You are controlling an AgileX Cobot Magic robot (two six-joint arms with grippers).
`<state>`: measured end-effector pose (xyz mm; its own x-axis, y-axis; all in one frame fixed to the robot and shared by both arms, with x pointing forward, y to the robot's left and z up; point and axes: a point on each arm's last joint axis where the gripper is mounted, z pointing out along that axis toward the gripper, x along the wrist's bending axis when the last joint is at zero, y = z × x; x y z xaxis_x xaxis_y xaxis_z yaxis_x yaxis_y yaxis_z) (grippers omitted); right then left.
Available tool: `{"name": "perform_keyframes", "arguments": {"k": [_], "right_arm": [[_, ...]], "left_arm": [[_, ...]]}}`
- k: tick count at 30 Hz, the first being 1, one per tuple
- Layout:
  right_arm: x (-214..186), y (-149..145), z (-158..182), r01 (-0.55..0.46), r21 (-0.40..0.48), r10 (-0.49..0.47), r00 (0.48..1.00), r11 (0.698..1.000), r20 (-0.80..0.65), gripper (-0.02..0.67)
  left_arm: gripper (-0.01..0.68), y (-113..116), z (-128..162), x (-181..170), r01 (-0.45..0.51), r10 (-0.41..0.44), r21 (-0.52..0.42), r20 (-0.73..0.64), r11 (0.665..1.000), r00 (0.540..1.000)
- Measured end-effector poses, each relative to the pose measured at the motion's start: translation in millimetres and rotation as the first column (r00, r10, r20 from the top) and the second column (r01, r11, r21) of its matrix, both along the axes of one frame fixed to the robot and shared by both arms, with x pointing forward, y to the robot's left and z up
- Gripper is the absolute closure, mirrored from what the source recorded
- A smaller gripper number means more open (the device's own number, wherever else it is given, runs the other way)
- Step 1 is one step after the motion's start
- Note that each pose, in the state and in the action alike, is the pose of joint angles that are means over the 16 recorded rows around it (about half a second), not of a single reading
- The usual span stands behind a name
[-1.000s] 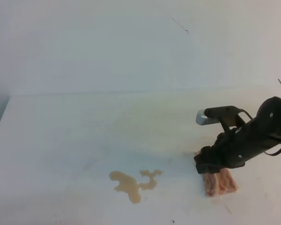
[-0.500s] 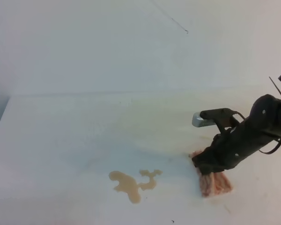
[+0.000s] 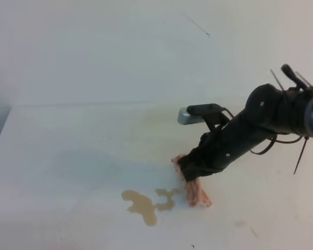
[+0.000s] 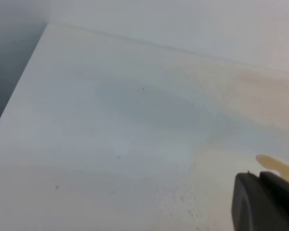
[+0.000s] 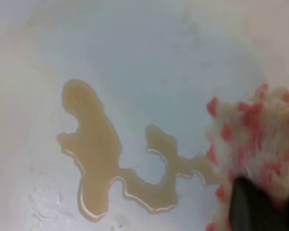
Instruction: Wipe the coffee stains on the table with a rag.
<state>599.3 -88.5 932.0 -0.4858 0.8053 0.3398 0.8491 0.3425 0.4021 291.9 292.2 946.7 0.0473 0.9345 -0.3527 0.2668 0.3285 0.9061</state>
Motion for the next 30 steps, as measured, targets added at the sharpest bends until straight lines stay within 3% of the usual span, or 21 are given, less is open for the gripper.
{"name": "perform_keyframes", "arguments": {"k": [15, 30], "right_arm": [[-23.7, 61.1, -35.0, -0.086, 0.02, 0.087, 0.995, 0.996, -0.048, 0.614], [-19.5, 93.9, -17.1, -0.104, 0.101, 0.103, 0.995, 0.989, 0.01, 0.613]], "left_arm": [[0.672, 0.0, 0.8, 0.0, 0.0, 0.0, 0.0, 0.0, 1.0, 1.0], [0.672, 0.0, 0.0, 0.0, 0.0, 0.0, 0.0, 0.0, 1.0, 1.0]]}}
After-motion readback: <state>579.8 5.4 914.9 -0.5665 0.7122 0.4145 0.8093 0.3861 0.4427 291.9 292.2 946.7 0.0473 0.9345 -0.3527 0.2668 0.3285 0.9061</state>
